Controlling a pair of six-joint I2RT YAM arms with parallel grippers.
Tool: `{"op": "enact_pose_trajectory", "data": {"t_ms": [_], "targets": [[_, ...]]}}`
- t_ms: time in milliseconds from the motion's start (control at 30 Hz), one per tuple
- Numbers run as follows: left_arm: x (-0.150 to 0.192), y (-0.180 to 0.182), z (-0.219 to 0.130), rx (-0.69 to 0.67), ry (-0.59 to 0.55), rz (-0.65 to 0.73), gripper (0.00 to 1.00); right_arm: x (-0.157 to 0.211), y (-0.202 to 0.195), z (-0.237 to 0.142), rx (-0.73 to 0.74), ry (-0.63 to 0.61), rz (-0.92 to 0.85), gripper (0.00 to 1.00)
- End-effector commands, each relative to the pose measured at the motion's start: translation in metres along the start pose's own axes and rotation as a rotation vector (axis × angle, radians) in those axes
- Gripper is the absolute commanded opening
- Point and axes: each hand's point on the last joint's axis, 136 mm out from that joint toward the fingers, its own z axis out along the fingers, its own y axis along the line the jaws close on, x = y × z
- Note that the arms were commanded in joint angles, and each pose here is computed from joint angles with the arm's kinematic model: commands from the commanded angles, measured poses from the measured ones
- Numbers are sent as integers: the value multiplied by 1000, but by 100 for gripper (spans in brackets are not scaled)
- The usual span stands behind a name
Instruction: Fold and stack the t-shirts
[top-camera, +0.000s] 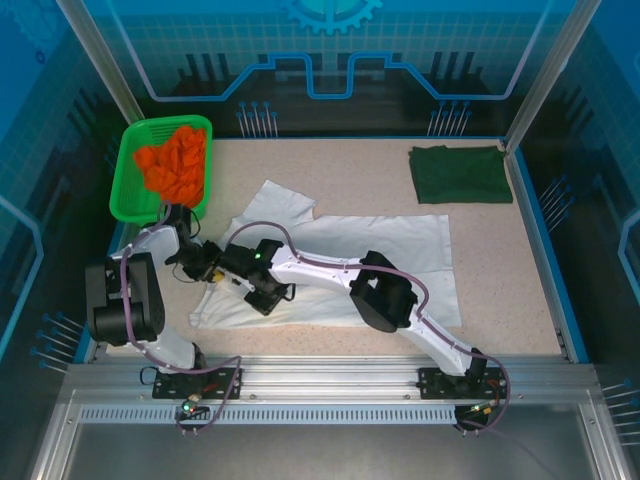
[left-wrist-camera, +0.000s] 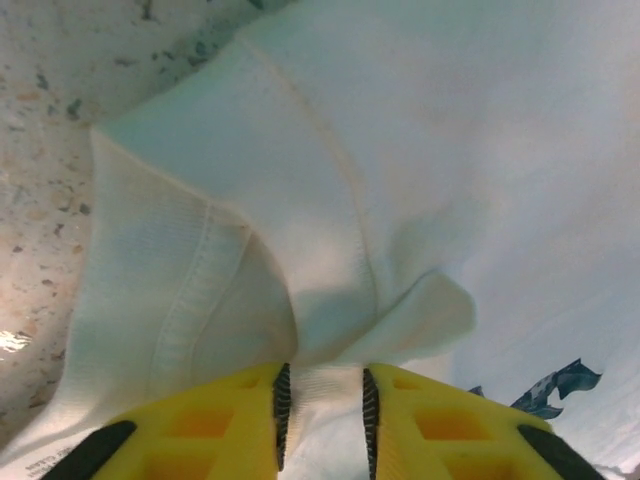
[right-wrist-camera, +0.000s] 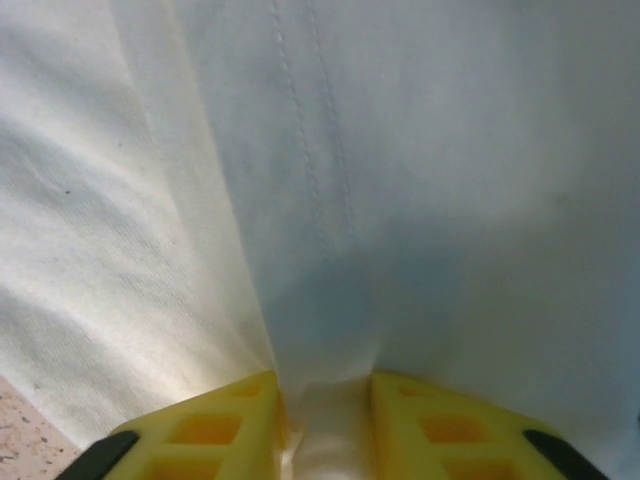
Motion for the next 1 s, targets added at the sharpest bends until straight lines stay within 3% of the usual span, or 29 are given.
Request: {"op": "enact_pose_trajectory", "data": {"t_ms": [0, 100, 233, 533, 667, 867, 900, 967], "targets": [[2, 0, -9, 7, -9, -6, 19, 12, -2, 3, -4, 42, 7, 20], [3, -3, -14, 15, -15, -1, 11, 10, -5, -6, -43, 27, 37, 14], [0, -12, -25, 30, -31, 5, 8, 1, -11, -24, -123, -15, 81, 8], [-12, -43, -41, 78, -42, -20, 6, -23, -38, -56, -387, -76, 277, 9], [-18, -53, -33, 33, -28, -15, 13, -29, -62, -55, -467, -69, 397, 15], [-32, -91, -22, 46, -33, -12, 15, -46, -113, -56, -551, -88, 652, 11], [-34, -99, -23, 68, -36, -13, 19, -48, -124, -56, -547, -86, 696, 12], [-37, -110, -29, 83, -56, -1, 34, -47, -144, -53, -515, -65, 774, 32]]}}
